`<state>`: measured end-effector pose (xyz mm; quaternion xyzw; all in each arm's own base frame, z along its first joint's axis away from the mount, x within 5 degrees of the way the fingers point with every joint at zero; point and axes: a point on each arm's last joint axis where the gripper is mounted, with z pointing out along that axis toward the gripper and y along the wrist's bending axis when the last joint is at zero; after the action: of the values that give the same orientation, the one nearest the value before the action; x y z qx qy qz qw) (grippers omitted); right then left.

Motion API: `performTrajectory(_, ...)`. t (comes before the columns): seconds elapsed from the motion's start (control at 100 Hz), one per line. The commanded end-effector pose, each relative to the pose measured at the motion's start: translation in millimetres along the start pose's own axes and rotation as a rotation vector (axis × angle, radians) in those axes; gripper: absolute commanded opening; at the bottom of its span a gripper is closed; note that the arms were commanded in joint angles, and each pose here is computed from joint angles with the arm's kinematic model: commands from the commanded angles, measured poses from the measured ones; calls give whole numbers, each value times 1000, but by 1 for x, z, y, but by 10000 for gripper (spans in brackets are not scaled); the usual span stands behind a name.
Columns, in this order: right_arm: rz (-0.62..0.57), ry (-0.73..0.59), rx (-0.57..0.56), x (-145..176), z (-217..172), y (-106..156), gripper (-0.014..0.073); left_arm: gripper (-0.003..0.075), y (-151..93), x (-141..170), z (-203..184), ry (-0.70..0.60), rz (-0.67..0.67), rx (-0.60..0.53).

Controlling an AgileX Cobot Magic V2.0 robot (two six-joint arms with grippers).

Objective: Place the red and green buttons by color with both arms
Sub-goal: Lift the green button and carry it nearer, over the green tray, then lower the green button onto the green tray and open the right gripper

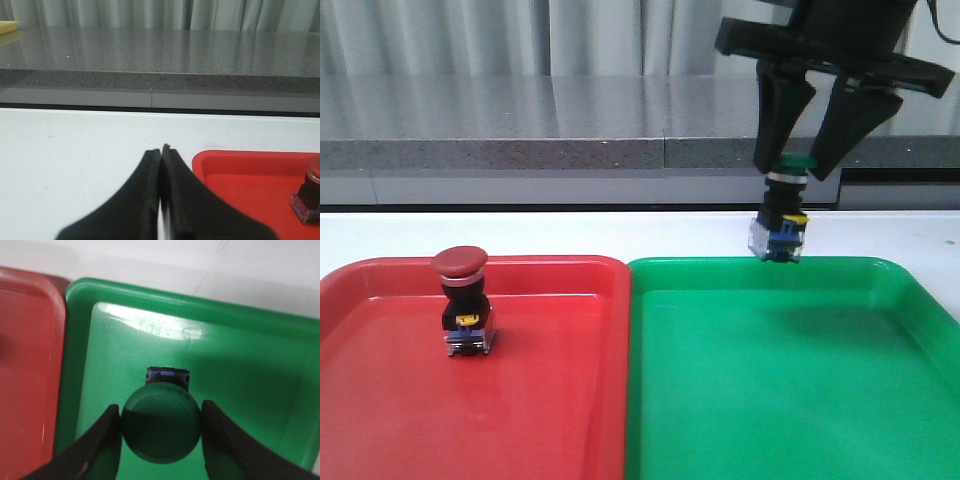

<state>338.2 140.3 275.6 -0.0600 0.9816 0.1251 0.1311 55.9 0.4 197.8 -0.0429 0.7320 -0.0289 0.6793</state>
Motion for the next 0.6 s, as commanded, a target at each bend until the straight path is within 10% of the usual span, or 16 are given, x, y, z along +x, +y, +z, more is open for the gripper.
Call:
performTrajectory(0.0,-10,-77,-44,7,-15,13,206,-20,0,-5,-2,-99,-10,2)
performTrajectory(0.59,2,-102,-50,42,40,20,209,-20,0,-5,-2,-99,-10,2)
